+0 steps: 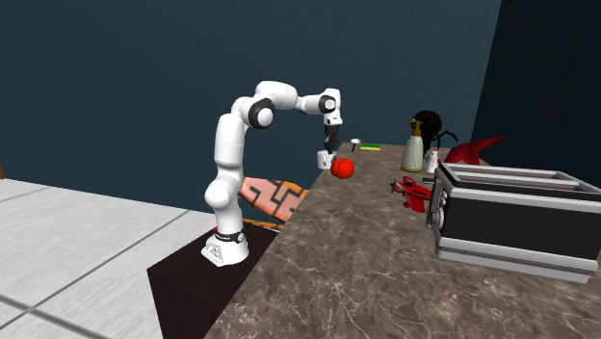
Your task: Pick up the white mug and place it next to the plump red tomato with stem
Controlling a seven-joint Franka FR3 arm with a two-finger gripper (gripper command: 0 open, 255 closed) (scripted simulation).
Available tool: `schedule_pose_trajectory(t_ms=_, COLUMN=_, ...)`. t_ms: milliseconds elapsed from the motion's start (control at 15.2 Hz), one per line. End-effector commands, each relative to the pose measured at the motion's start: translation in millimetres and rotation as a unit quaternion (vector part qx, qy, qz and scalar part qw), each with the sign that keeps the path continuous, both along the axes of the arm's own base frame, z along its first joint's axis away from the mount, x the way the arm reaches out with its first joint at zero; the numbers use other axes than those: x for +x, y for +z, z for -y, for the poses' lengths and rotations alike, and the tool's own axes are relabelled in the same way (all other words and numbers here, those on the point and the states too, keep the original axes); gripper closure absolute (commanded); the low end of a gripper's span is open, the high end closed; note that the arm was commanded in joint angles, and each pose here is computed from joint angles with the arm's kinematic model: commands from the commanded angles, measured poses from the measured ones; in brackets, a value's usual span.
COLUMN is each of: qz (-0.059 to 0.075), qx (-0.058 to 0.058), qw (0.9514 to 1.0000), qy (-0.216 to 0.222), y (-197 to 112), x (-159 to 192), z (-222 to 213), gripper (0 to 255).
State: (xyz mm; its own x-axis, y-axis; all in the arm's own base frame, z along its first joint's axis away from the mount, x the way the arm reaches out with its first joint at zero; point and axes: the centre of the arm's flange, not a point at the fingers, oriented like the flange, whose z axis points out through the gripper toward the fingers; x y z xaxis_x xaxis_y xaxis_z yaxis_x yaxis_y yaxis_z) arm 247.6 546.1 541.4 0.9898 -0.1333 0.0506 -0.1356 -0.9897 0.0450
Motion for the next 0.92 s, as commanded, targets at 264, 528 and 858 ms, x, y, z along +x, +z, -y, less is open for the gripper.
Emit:
schedule_pose_trajectory(t_ms=264, qz=0.000, qx=0.000, qw=1.0000, qy=0.000, y=-3.1, x=0.1, z=-0.1, gripper=255)
schedule_pose_trajectory(t_ms=528, qz=0.000, qx=0.000, qw=1.0000, qy=0.000, y=-3.1, x=0.1, z=0.0, gripper=0)
schedule_pose_trajectory(t_ms=858, qz=0.000, qx=0.000, qw=1.0000, qy=0.000, y=10.0, x=-0.5, z=-0.7, gripper=0)
